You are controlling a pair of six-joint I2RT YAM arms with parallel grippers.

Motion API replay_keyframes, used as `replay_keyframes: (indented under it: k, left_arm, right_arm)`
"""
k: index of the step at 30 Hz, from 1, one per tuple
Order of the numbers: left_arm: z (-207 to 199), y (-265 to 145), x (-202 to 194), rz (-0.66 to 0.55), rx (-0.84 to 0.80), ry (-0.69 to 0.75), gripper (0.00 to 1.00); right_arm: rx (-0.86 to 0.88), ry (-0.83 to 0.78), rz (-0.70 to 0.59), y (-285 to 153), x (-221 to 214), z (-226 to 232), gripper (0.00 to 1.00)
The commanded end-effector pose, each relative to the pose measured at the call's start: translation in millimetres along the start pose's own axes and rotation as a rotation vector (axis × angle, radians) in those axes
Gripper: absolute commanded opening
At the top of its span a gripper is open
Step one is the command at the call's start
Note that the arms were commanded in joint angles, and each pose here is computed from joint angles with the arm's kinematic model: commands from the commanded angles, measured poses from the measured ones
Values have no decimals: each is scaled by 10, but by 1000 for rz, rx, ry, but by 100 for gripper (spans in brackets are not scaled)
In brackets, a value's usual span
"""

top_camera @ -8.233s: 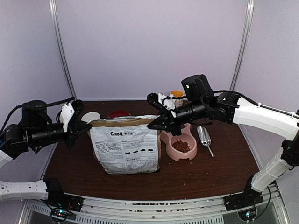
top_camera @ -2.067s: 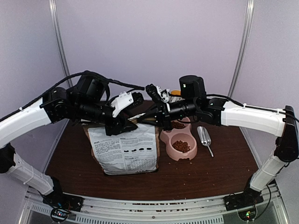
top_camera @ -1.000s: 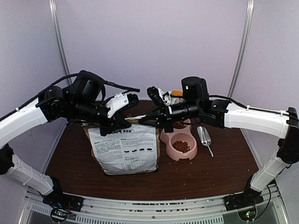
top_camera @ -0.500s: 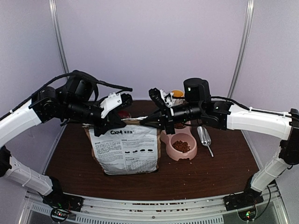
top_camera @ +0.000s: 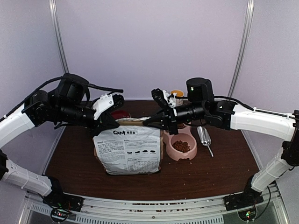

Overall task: Serve the pet food
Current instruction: Seal the pet food bag securely.

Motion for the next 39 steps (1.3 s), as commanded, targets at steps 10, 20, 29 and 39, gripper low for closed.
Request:
replay_keyframes:
  k: [10, 20, 29, 39]
  left_arm:
    - [95, -335, -264, 55, 150, -44, 41]
    - [58, -378, -305, 16, 141, -28, 0]
    - [-68, -395, -145, -104, -23, -23, 0]
    - [-154, -446, -194, -124, -68, 14, 33]
  right_arm:
    - [-18, -34, -14, -277, 211, 102, 0]
    - [-45, -18, 7, -335, 180, 129, 0]
    - [-167, -46, 114, -414, 283, 27, 45]
    - [-163, -91, 160, -262, 597, 169, 69]
Point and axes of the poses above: each gripper's point midway between its finger pads, its own y axis out along the fingers, its own z axis along the line the jaws close on, x = y × z, the point moved 8 cm from there along -y, back along the fingers, and after that the axes turned 6 degrees about y, right-handed, at the moved point
